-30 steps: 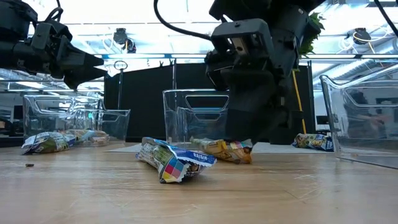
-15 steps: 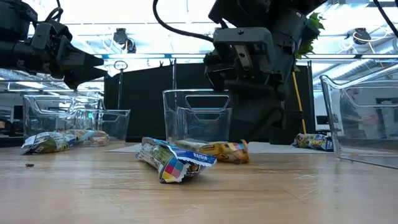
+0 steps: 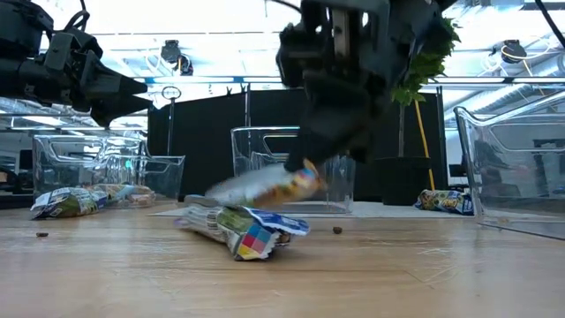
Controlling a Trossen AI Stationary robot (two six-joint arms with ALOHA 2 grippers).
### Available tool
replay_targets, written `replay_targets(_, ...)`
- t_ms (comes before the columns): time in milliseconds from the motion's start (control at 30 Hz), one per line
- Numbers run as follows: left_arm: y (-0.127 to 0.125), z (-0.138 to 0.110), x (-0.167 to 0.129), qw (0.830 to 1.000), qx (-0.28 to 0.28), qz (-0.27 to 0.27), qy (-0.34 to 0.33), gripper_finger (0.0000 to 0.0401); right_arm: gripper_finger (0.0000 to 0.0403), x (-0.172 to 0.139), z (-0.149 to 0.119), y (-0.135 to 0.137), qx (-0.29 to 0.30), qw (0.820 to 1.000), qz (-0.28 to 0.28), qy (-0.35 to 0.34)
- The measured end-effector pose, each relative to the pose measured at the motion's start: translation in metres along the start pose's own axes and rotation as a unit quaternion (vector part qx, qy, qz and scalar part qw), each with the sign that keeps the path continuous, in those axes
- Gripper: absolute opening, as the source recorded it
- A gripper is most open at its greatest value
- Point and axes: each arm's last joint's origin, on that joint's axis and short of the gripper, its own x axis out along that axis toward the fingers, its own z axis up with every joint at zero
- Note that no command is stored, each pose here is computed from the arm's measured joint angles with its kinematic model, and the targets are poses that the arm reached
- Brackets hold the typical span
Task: Pick and place Granola Bars by type
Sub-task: Put the yellow granola bar into the top left transparent bin
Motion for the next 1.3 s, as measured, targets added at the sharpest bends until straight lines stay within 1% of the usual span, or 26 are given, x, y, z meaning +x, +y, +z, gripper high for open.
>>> replay_targets(167,0.0,0.0,0.0,1.0,0.0,0.0,0.0,0.0253,0.0,-0.018,0.006,0.01,-0.041,0.998,-0.011,-0.043)
replay_targets(300,0.0,0.0,0.0,1.0,0.0,0.0,0.0,0.0253,0.0,-0.034,0.011,0.019,-0.099,0.991,-0.033,-0.088)
replay_targets(433,0.0,0.0,0.0,1.0,0.0,0.0,0.0,0.0253,0.0,-0.04,0.014,0.025,-0.177,0.973,-0.062,-0.132)
replay_targets(567,0.0,0.0,0.0,1.0,0.0,0.0,0.0,0.0253,0.0,-0.038,0.015,0.024,-0.231,0.954,-0.046,-0.188)
replay_targets(633,0.0,0.0,0.0,1.0,0.0,0.0,0.0,0.0253,0.0,-0.035,0.013,0.018,-0.245,0.946,-0.042,-0.207)
replay_targets(733,0.0,0.0,0.0,1.0,0.0,0.0,0.0,0.0253,0.0,-0.037,0.011,0.009,-0.256,0.94,-0.033,-0.223)
replay_targets(833,0.0,0.0,0.0,1.0,0.0,0.0,-0.001,0.0253,0.0,-0.046,0.01,0.002,-0.271,0.927,-0.031,-0.258)
replay_targets(1000,0.0,0.0,0.0,1.0,0.0,0.0,0.0,0.0253,0.0,-0.064,0.007,-0.008,-0.284,0.9,-0.013,-0.33)
replay_targets(1067,0.0,0.0,0.0,1.0,0.0,0.0,-0.001,0.0253,0.0,-0.068,0.005,-0.014,-0.283,0.898,0.0,-0.337)
replay_targets(1167,0.0,0.001,0.0,1.0,-0.001,-0.001,-0.005,0.0253,0.0,-0.067,0.001,-0.022,-0.274,0.906,0.022,-0.322)
replay_targets(1233,0.0,0.002,0.0,1.0,-0.003,-0.002,-0.012,0.0253,0.0001,-0.059,0.002,-0.026,-0.27,0.912,0.04,-0.307)
replay_targets(1300,0.0,0.003,0.0,1.0,-0.006,-0.003,-0.018,0.0253,0.0009,-0.047,0.004,-0.027,-0.294,0.913,0.045,-0.278)
